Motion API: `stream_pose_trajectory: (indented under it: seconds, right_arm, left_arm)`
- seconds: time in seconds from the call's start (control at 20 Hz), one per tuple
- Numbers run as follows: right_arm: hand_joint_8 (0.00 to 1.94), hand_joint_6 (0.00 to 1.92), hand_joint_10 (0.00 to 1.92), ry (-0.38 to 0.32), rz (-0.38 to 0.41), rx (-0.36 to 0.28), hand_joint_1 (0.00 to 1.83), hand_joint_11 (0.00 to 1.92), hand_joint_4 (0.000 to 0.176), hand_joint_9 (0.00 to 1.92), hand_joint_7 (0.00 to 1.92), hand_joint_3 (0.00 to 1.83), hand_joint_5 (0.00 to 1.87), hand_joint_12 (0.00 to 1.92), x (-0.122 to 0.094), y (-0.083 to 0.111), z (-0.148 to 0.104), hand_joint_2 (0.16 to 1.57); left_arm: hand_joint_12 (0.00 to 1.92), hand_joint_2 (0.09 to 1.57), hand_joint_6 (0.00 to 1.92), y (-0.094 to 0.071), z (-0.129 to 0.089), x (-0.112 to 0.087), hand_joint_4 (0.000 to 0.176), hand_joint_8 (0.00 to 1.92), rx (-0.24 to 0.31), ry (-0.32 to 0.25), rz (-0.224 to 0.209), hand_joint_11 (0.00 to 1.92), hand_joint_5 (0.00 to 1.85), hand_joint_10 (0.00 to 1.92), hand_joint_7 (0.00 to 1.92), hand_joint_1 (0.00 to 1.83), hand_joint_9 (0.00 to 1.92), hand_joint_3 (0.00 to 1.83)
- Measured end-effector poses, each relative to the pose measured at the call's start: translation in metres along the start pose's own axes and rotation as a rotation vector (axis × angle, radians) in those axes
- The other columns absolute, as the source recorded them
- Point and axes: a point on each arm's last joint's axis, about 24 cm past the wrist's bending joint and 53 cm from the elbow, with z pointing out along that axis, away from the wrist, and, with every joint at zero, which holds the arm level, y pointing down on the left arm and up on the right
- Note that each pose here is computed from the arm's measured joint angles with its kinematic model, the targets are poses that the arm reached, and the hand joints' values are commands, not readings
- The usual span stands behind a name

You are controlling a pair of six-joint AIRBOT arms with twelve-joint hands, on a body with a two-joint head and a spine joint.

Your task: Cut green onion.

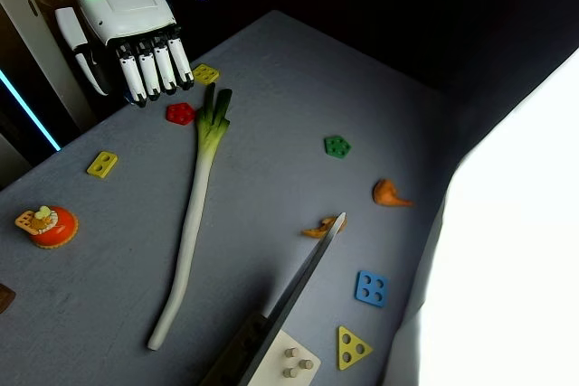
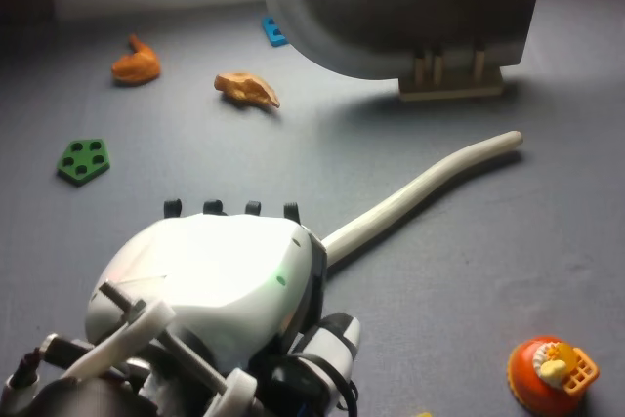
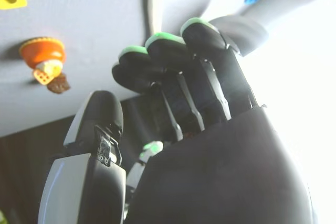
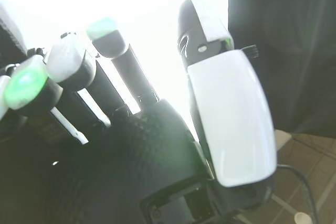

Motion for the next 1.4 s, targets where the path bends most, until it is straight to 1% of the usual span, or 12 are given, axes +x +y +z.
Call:
stream_pose_trajectory:
  seconds: [0.05, 0.1, 0.15, 0.25, 0.5, 0.65, 0.7, 0.75, 0.8, 1.0, 1.15, 1.4]
  right_arm:
    - [0.00, 0.00, 0.00, 0.001, 0.004, 0.001, 0.29, 0.00, 0.000, 0.00, 0.00, 0.06, 0.00, 0.00, 0.000, 0.000, 0.000, 0.97]
    - [0.01, 0.00, 0.00, 0.006, 0.000, 0.000, 0.10, 0.02, 0.000, 0.01, 0.04, 0.07, 0.00, 0.02, 0.001, 0.000, 0.000, 1.05]
    - [0.01, 0.00, 0.00, 0.009, 0.000, -0.001, 0.03, 0.00, 0.000, 0.00, 0.02, 0.08, 0.00, 0.01, 0.002, 0.000, 0.000, 1.07]
    - [0.00, 0.00, 0.00, -0.011, -0.002, -0.002, 0.02, 0.00, 0.000, 0.00, 0.01, 0.08, 0.00, 0.00, -0.002, 0.001, 0.000, 1.09]
    - [0.00, 0.00, 0.00, -0.020, 0.010, 0.005, 0.22, 0.00, 0.000, 0.00, 0.00, 0.02, 0.00, 0.00, -0.004, 0.000, 0.000, 1.01]
    - [0.00, 0.00, 0.00, -0.022, 0.008, 0.006, 0.68, 0.00, 0.000, 0.00, 0.00, 0.00, 0.00, 0.00, -0.005, -0.001, 0.000, 0.95]
    - [0.00, 0.00, 0.00, -0.011, 0.009, 0.008, 0.80, 0.00, 0.010, 0.00, 0.00, 0.00, 0.00, 0.00, -0.002, -0.002, 0.000, 0.95]
    - [0.00, 0.00, 0.00, 0.008, 0.010, 0.012, 0.97, 0.00, 0.041, 0.00, 0.00, 0.00, 0.00, 0.00, 0.001, -0.005, 0.001, 0.95]
    - [0.00, 0.00, 0.00, 0.018, 0.020, 0.017, 1.07, 0.00, 0.042, 0.00, 0.00, 0.00, 0.00, 0.00, 0.003, -0.009, 0.002, 0.96]
    - [0.00, 0.00, 0.00, 0.005, 0.067, 0.054, 1.14, 0.00, 0.050, 0.00, 0.00, 0.00, 0.00, 0.00, -0.002, -0.027, 0.009, 0.97]
    - [0.00, 0.00, 0.00, -0.019, 0.136, 0.062, 1.10, 0.00, 0.044, 0.00, 0.00, 0.00, 0.00, 0.00, -0.005, -0.034, 0.019, 0.98]
    - [0.00, 0.00, 0.00, -0.016, 0.228, 0.093, 1.09, 0.00, 0.048, 0.00, 0.00, 0.00, 0.00, 0.00, 0.004, -0.058, 0.047, 0.98]
  left_arm:
    - [0.01, 1.22, 0.01, 0.001, 0.000, 0.000, 0.000, 0.00, -0.005, 0.002, -0.001, 0.00, 0.02, 0.01, 0.02, 0.17, 0.02, 0.03]
    - [0.00, 1.23, 0.00, 0.004, 0.001, 0.001, 0.000, 0.00, -0.017, 0.007, -0.006, 0.00, 0.02, 0.00, 0.00, 0.15, 0.01, 0.02]
    - [0.00, 1.23, 0.00, 0.004, 0.002, 0.000, 0.009, 0.00, -0.015, 0.002, -0.004, 0.00, 0.00, 0.00, 0.00, 0.11, 0.00, 0.01]
    - [0.00, 1.23, 0.00, 0.003, 0.004, -0.005, 0.008, 0.00, -0.009, -0.017, -0.002, 0.00, 0.01, 0.01, 0.01, 0.15, 0.01, 0.01]
    - [0.02, 1.22, 0.01, 0.007, 0.004, -0.006, 0.000, 0.01, -0.027, -0.020, -0.041, 0.02, 0.03, 0.00, 0.04, 0.19, 0.03, 0.00]
    - [0.03, 1.21, 0.00, 0.011, 0.003, -0.007, 0.000, 0.00, -0.042, -0.026, -0.066, 0.00, 0.03, 0.00, 0.03, 0.28, 0.03, 0.00]
    - [0.03, 1.21, 0.00, 0.013, 0.003, -0.008, 0.000, 0.00, -0.051, -0.031, -0.083, 0.00, 0.03, 0.00, 0.04, 0.28, 0.03, 0.00]
    - [0.02, 1.20, 0.01, 0.015, 0.004, -0.010, 0.000, 0.01, -0.058, -0.039, -0.089, 0.00, 0.04, 0.01, 0.06, 0.34, 0.04, 0.00]
    - [0.01, 1.19, 0.01, 0.017, 0.006, -0.012, 0.000, 0.01, -0.063, -0.046, -0.091, 0.00, 0.05, 0.01, 0.07, 0.39, 0.05, 0.00]
    - [0.00, 1.19, 0.00, 0.024, 0.007, -0.012, 0.000, 0.01, -0.081, -0.053, -0.079, 0.00, 0.05, 0.00, 0.08, 0.38, 0.04, 0.00]
    - [0.01, 1.19, 0.01, 0.031, 0.007, -0.007, 0.000, 0.01, -0.097, -0.040, -0.071, 0.02, 0.06, 0.02, 0.10, 0.40, 0.08, 0.00]
    - [0.00, 1.20, 0.01, 0.038, 0.007, -0.003, 0.000, 0.00, -0.097, -0.047, -0.074, 0.00, 0.04, 0.00, 0.08, 0.41, 0.05, 0.00]
